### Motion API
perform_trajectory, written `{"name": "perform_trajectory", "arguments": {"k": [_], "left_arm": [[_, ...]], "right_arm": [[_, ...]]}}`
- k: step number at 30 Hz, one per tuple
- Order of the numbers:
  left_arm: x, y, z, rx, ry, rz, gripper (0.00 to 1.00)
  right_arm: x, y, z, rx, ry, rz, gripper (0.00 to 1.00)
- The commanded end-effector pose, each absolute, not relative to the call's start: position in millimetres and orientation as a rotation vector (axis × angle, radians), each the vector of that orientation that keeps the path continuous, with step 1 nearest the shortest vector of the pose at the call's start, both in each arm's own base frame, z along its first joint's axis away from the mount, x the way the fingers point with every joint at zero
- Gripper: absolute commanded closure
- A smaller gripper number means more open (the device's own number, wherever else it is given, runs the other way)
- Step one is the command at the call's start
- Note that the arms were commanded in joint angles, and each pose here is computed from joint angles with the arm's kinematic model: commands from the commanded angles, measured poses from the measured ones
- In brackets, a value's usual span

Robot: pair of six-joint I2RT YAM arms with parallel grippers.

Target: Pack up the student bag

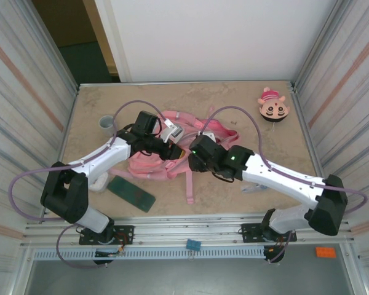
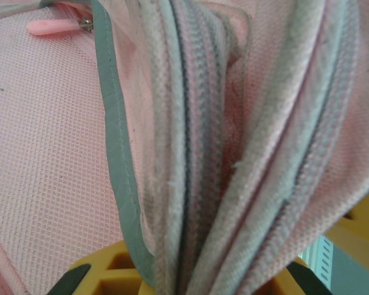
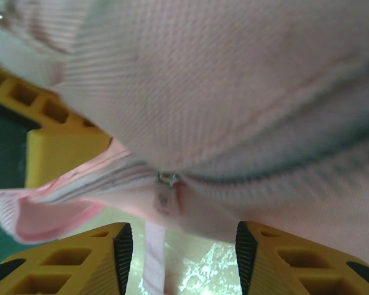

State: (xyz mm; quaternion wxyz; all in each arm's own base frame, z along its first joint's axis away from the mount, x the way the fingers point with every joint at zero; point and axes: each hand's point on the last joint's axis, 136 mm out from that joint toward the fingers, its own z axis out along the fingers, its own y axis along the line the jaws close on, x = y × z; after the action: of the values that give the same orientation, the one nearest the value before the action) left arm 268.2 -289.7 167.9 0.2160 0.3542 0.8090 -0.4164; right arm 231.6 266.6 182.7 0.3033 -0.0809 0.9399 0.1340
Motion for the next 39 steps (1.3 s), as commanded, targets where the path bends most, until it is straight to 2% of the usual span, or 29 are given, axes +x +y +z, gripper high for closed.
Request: {"name": "perform_trajectory", "arguments": {"k": [1,7,12,21,32,39], "left_arm": [[259.9,-291.8,196.7,0.934,2.219,-1.266,1.0],[257.7,-293.3,199.9,0.946,2.204,-1.289,1.0],[255.4,-292.8,198.6,0.954,2.204,-1.293,1.0],[256.7,-289.9,192.6,0.963,2.219,-1.259,1.0],[258.8,-280.8,178.8,0.977,2.259,-1.167,1.0],[257.9,-280.8,183.6,0.985,2.245,-1.168,1.0]], "right_arm": [[247.5,283.0,190.3,-0.185,2.409,0.384,0.51],[269.0,286.1,183.4,-0.151,2.369,0.265,0.55],[277.5,279.8,186.4,-0.107,2.359,0.176,0.78],[265.4,245.4,185.0,-0.063,2.413,0.103,0.99],[261.3,173.8,186.6,0.047,2.51,0.088,1.0],[263.1,183.7,184.6,-0.047,2.54,0.259,1.0]]}}
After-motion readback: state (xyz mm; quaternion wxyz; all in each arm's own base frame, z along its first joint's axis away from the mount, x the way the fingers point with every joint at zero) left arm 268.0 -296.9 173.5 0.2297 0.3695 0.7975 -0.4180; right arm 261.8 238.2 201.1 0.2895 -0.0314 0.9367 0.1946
